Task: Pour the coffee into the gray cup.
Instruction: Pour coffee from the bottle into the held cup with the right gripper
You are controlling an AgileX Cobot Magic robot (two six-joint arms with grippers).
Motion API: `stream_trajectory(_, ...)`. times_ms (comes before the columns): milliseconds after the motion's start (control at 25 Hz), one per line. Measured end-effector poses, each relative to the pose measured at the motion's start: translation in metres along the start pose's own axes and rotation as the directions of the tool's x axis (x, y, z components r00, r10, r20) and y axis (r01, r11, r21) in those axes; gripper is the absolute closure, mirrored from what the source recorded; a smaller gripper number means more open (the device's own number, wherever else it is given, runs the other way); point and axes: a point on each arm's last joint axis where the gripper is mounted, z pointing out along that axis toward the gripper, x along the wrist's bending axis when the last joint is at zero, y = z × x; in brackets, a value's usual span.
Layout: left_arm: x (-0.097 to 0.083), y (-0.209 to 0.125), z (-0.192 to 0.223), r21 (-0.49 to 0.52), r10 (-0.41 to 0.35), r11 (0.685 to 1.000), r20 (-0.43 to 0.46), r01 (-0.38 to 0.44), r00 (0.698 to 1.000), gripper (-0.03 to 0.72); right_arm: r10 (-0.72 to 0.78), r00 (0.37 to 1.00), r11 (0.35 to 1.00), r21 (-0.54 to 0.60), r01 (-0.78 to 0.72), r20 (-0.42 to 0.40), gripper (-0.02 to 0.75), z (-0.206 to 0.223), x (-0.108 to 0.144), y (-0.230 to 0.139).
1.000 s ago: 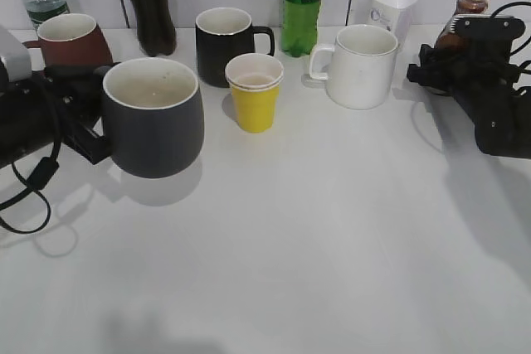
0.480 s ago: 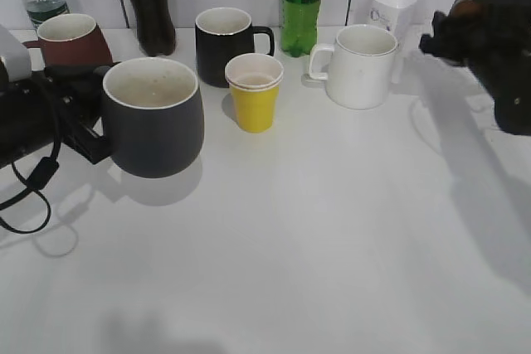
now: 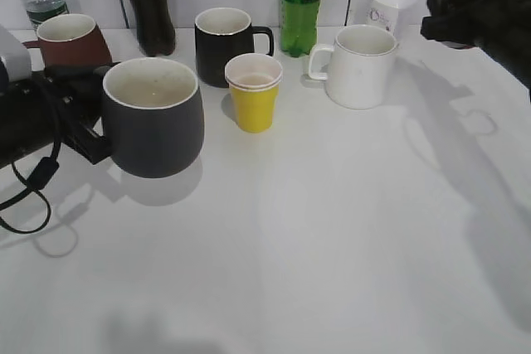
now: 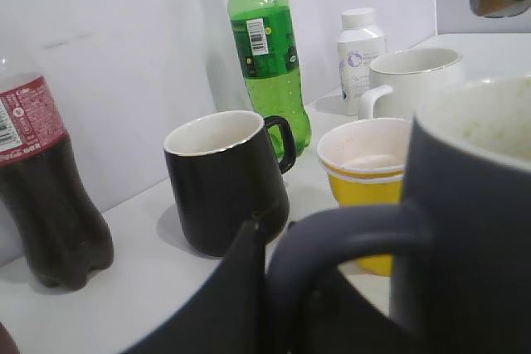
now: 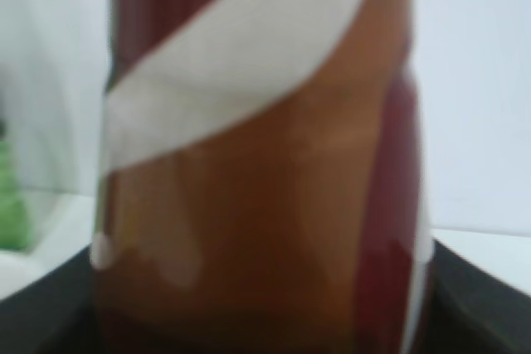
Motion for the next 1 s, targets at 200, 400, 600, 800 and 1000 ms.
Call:
stream_trajectory(200,0.0,0.0,0.0,0.0,0.0,1.0,0.0,0.0,1.0,0.646,-0.01,0.995,1.0,-0.001,0.01,-0.096,0.209,-0.011,0.031,0.021)
stream_trajectory(400,0.0,0.0,0.0,0.0,0.0,1.0,0.0,0.0,1.0,0.646,-0.02,0.979,0.999,-0.037,0.012,-0.202,0.209,-0.022,0.068,0.038)
stream_trajectory(600,0.0,0.0,0.0,0.0,0.0,1.0,0.0,0.0,1.0,0.646,-0.026,0.954,0.999,-0.042,0.014,-0.297,0.21,-0.033,0.103,0.042)
stream_trajectory(800,0.0,0.0,0.0,0.0,0.0,1.0,0.0,0.0,1.0,0.646,-0.033,0.927,0.999,-0.047,0.017,-0.374,0.21,-0.043,0.131,0.043)
stream_trajectory(1000,0.0,0.0,0.0,0.0,-0.003,1.0,0.003,0.003,1.0,0.646,-0.04,0.902,0.999,-0.035,0.027,-0.431,0.209,-0.052,0.151,0.043)
